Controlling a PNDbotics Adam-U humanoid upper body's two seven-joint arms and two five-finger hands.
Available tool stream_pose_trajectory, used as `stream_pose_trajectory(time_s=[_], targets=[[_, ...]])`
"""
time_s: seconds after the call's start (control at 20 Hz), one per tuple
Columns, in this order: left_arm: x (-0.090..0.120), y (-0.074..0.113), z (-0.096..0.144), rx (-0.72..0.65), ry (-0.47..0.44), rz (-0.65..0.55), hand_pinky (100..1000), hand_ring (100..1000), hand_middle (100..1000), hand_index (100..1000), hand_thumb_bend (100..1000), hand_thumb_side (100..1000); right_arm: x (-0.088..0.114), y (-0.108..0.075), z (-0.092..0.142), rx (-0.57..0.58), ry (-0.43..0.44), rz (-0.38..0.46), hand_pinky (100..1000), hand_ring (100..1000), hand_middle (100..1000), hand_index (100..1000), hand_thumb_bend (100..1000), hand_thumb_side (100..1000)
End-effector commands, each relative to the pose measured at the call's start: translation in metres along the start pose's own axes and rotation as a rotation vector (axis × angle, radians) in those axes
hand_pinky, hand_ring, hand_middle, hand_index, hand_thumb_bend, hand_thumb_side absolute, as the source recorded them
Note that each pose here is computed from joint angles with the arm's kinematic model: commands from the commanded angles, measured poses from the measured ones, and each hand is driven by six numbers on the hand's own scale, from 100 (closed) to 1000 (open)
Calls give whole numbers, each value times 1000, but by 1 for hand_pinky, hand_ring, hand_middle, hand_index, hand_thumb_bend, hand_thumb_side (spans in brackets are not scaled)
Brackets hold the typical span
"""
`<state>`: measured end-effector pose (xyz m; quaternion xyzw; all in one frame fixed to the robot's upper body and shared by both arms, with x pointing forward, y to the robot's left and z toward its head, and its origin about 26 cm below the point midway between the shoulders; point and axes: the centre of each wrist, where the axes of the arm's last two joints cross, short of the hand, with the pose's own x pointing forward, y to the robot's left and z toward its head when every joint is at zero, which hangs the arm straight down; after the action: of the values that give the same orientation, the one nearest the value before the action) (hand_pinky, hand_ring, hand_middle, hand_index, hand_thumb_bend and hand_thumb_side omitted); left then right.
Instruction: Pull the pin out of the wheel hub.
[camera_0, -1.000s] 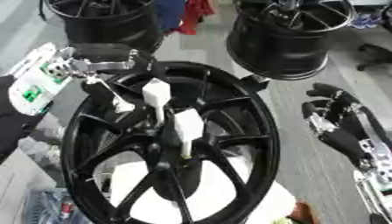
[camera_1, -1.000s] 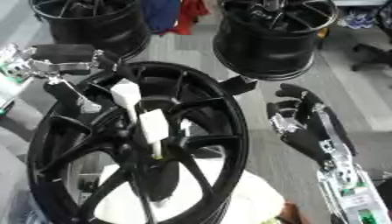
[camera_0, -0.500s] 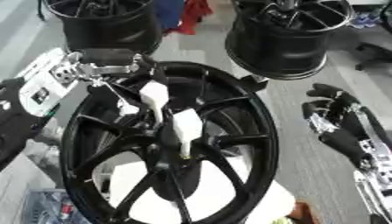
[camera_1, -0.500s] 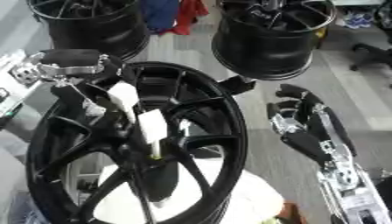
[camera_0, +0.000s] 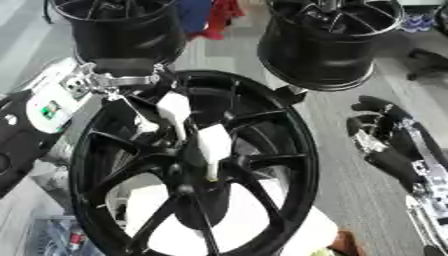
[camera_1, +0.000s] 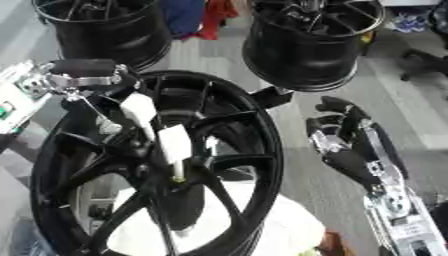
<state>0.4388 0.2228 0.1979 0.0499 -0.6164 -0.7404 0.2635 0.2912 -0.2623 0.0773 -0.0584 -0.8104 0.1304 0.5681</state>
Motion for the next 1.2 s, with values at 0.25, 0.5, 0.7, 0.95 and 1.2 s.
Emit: stream_pose_trajectory(time_s=[0.25,0.5,0.7,0.95,1.2], targets=[[21,76,49,12,-183,-160,641,495,463,579,100,137,3,-5,-2,0,-11,12,642,697,737,832,251,309],[18,99,130,147,-33,-142,649,506,475,592,100,110,1,-8,0,-15,-4,18,642,697,737,833,234,317],[9,79,191,208,140,-83,644,510,480,600,100,114,1,-10,0,-32,-5,23,643,697,737,833,237,314],[-15,10,260,258,448,73,638,517,490,613,100,127,2,-12,0,-51,-9,26,643,697,736,833,236,316],[-34,-78,302,303,740,261,701,661,712,841,321,422,2,-15,0,-72,-7,34,643,696,736,833,235,316]])
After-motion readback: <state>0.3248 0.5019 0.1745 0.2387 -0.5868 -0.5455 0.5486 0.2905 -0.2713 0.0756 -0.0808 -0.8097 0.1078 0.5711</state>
